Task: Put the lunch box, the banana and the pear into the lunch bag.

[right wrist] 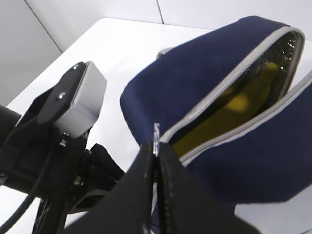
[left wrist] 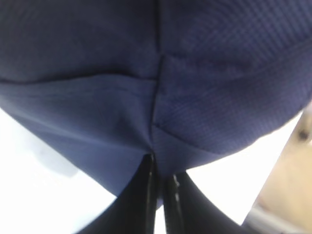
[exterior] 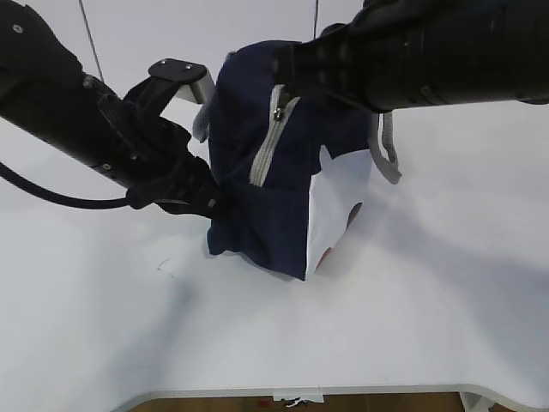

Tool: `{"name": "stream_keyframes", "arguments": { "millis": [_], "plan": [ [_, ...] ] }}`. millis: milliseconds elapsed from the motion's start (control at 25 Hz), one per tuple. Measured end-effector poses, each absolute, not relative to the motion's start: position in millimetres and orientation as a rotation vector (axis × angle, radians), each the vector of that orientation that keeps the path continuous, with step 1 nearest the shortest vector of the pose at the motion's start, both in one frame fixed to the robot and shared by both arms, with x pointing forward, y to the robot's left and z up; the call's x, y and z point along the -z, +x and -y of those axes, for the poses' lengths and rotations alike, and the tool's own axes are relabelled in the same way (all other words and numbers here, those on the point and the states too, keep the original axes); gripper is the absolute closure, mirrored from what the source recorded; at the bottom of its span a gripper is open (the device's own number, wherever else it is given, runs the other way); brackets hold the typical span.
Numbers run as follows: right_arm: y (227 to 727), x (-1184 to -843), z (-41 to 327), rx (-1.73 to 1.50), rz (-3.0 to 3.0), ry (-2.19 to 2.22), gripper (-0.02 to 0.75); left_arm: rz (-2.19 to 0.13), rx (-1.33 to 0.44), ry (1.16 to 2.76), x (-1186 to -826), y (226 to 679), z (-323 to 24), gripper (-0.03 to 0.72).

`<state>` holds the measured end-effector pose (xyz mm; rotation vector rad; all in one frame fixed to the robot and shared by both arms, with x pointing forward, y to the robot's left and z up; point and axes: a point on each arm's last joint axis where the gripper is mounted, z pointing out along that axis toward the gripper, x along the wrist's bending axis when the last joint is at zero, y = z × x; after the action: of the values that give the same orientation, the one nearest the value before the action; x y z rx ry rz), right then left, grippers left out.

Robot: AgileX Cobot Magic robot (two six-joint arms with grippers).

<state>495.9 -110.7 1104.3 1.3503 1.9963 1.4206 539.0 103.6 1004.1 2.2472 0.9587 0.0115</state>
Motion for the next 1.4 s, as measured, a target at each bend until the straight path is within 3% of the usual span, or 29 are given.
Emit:
{"name": "stream_keyframes", "arguments": {
  "millis": [880, 1400],
  "plan": [
    [508, -1107, 125, -1.418, -1.918, 1.375, 0.737, -0.922, -0.021, 2.368, -990, 518, -119, 0.694],
    [516, -1109, 139, -1.418, -1.854, 1.428, 0.737, -0.921, -0.053, 2.312, -1006, 504, -125, 0.675]
  ]
}}
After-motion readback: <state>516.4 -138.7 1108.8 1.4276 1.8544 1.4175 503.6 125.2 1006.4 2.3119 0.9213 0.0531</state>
